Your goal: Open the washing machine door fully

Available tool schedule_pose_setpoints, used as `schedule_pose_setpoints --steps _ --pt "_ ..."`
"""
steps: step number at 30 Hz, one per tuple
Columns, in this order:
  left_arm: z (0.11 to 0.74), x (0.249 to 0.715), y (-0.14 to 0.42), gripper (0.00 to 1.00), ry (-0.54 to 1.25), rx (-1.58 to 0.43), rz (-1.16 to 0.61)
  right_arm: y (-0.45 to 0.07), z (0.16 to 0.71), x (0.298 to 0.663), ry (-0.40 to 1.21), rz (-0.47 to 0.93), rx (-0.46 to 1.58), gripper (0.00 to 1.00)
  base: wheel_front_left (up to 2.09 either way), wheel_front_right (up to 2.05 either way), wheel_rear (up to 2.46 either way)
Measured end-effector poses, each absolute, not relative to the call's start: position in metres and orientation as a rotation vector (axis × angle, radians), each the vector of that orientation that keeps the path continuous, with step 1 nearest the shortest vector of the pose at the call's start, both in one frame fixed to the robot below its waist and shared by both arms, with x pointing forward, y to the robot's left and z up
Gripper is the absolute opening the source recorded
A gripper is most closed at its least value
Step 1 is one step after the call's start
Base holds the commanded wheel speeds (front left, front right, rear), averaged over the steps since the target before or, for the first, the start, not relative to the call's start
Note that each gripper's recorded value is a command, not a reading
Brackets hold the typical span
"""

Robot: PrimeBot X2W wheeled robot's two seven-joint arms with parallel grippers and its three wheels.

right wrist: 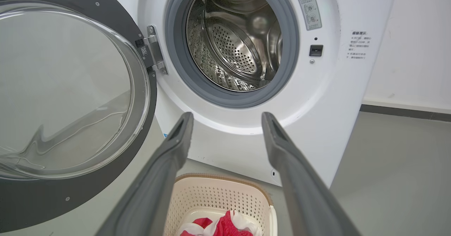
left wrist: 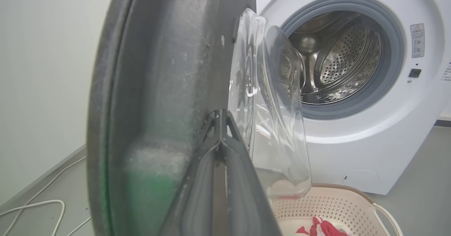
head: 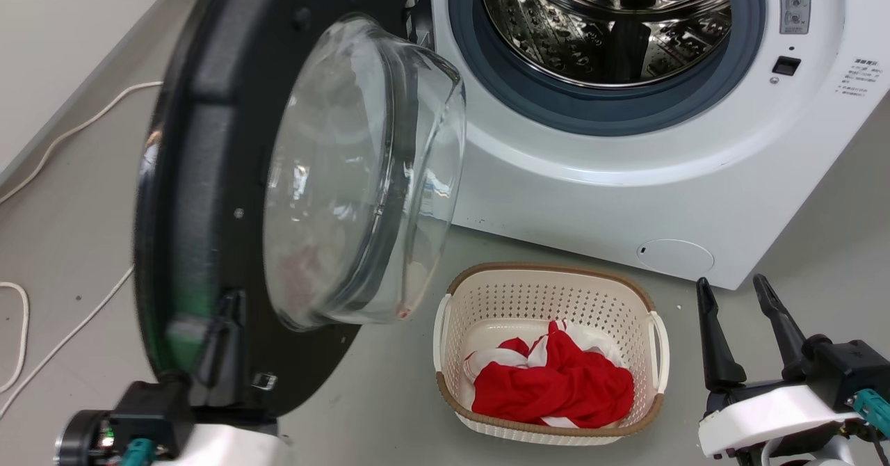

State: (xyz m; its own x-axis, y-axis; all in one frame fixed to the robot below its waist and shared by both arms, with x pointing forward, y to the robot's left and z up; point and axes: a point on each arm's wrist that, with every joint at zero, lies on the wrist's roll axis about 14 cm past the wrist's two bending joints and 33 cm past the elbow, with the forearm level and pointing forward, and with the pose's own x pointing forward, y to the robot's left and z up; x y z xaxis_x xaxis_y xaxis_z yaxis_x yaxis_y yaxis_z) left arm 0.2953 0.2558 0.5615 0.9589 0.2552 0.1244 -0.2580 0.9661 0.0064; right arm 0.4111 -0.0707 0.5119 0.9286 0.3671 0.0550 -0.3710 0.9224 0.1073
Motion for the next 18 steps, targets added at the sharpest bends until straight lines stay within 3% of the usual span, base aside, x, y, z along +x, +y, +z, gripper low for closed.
schedule_pose_setpoints --steps 18 --pt "0.559 0.307 0.369 0.00 -0.114 0.039 0.527 -0.071 0.497 0.435 -0.004 0.367 0.105 1.00 0.00 0.00 0.00"
